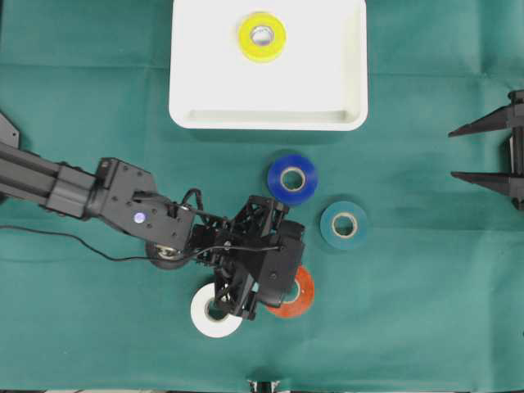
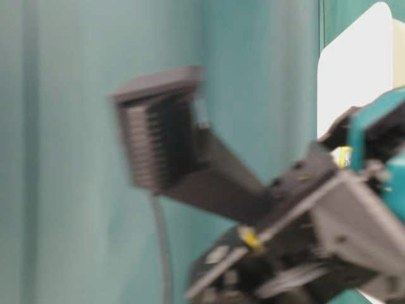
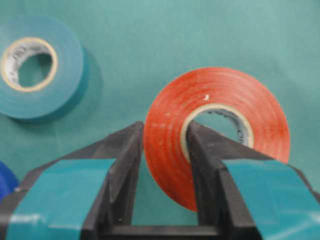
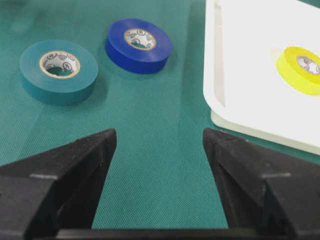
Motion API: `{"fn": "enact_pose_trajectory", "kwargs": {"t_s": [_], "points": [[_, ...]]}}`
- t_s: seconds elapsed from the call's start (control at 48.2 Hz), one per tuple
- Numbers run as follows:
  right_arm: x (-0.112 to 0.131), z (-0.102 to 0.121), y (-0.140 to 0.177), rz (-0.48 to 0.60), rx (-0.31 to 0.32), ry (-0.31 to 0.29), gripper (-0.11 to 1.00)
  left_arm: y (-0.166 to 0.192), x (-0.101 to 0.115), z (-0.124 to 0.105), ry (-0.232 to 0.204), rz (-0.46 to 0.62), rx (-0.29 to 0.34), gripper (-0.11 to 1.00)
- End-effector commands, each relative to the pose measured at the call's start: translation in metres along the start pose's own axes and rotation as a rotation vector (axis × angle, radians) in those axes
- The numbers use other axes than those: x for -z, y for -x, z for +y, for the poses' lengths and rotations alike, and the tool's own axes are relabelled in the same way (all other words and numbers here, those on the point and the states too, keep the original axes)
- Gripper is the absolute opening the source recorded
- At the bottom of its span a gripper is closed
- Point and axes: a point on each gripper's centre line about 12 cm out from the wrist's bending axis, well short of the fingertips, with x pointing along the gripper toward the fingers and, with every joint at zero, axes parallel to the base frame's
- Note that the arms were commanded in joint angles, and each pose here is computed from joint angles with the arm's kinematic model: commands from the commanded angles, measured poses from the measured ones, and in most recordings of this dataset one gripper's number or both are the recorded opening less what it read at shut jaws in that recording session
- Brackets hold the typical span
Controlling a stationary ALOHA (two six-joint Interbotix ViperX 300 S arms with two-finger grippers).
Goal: Put the tape into the white case with the left arm.
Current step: 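Lower the left gripper onto the red roll's rim and close, then lift the red roll and carry it into the tray below yellow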
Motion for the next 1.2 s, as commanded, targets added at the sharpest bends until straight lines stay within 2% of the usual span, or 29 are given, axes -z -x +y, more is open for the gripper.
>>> {"fn": "enact_pose_trajectory", "kwargs": {"t_s": [0.0,0.187,0.394,0.663,0.912,1.182], "points": [[-0.004,0.0,-0.001,-0.009,0.0,0.002,0.97,0.025,-0.03,-0.001,0.0,-0.08,0.001,0.26],[-0.004,0.0,-0.001,-0.008,0.0,0.002,0.97,0.037,-0.038,0.0,0.0,-0.098,-0.001,0.26],[-0.004,-0.001,-0.001,-0.009,0.001,0.0,0.97,0.04,-0.026,0.01,0.011,-0.059,-0.017,0.26],[-0.004,0.0,-0.001,-0.009,0.0,0.002,0.97,0.057,-0.009,0.034,0.048,-0.034,-0.06,0.26],[-0.004,0.0,-0.001,-0.009,0.0,0.002,0.97,0.075,0.001,0.065,0.092,-0.03,-0.121,0.26],[-0.004,-0.001,-0.001,-0.007,0.001,0.001,0.97,0.087,0.018,0.117,0.138,-0.007,-0.223,0.26]]}}
